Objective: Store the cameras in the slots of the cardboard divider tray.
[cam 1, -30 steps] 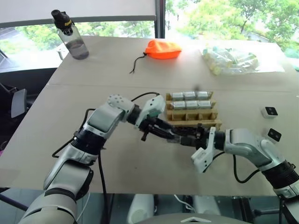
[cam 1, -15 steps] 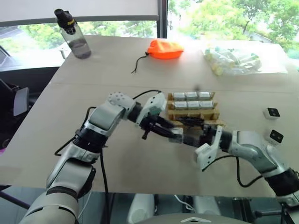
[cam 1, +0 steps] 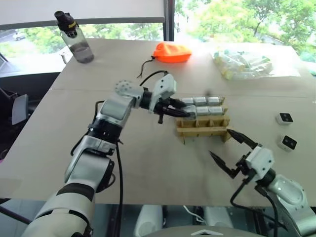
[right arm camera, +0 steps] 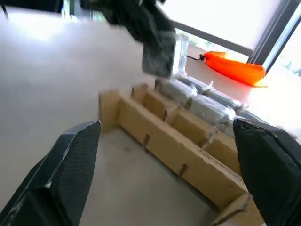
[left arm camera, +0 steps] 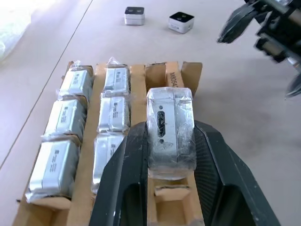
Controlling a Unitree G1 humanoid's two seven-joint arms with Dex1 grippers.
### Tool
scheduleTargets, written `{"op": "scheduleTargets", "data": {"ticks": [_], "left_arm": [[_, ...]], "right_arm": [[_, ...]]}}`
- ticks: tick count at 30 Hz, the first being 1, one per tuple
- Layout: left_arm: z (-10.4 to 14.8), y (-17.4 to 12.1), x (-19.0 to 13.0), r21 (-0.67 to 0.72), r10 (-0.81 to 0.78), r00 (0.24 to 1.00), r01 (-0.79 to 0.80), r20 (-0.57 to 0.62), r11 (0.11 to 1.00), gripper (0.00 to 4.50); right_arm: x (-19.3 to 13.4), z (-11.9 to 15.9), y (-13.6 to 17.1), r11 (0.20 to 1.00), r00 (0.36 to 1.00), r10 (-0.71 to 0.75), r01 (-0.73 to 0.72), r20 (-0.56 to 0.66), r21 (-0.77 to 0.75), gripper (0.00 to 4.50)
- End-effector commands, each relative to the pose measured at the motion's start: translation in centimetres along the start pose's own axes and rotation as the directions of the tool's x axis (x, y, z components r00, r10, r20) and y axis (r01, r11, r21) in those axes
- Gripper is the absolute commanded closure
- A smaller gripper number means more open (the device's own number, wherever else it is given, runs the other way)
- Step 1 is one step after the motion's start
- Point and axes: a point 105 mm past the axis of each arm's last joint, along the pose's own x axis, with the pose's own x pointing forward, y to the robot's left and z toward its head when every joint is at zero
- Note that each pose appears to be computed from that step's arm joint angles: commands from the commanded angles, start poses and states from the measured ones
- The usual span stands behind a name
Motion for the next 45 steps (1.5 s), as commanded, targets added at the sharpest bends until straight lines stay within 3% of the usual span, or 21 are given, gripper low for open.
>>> {"op": "scheduleTargets", "data": {"ticks": [1, 11, 27, 32, 38, 45], "left_arm": [[1.3, 0.6, 0.1, 0.068, 0.008, 1.000, -0.008, 0.008, 0.998, 3.76], [0.4, 0.1, 0.6, 0.079, -0.031, 0.999, 0.033, -0.024, 0.996, 3.76], [-1.6, -1.3, 1.4, 0.064, -0.063, 0.991, 0.070, -0.116, 0.995, 3.76], [-1.6, -0.9, 1.6, 0.064, -0.032, 0.992, 0.040, -0.120, 0.997, 3.76], [-3.2, -1.0, 2.1, 0.050, -0.004, 0.979, 0.014, -0.206, 0.999, 3.76], [-2.6, -1.9, 2.4, 0.053, -0.038, 0.983, 0.048, -0.179, 0.997, 3.76]], "right_arm": [[-0.6, 1.4, 0.2, 0.990, 0.998, -0.037, 0.030, 0.054, 0.134, 0.05], [-3.6, 0.4, -1.1, 0.975, 0.989, -0.147, 0.145, 0.003, 0.168, 0.05], [-6.4, -1.1, 0.2, 0.991, 1.000, -0.001, 0.003, -0.013, 0.137, 0.05], [-6.2, -1.0, -0.1, 0.991, 1.000, -0.001, 0.001, 0.001, 0.135, 0.05], [-6.1, -1.2, -0.3, 0.989, 1.000, -0.024, 0.027, -0.017, 0.146, 0.05], [-6.3, -1.2, -0.4, 0.990, 0.999, -0.027, 0.030, -0.020, 0.137, 0.05]]}}
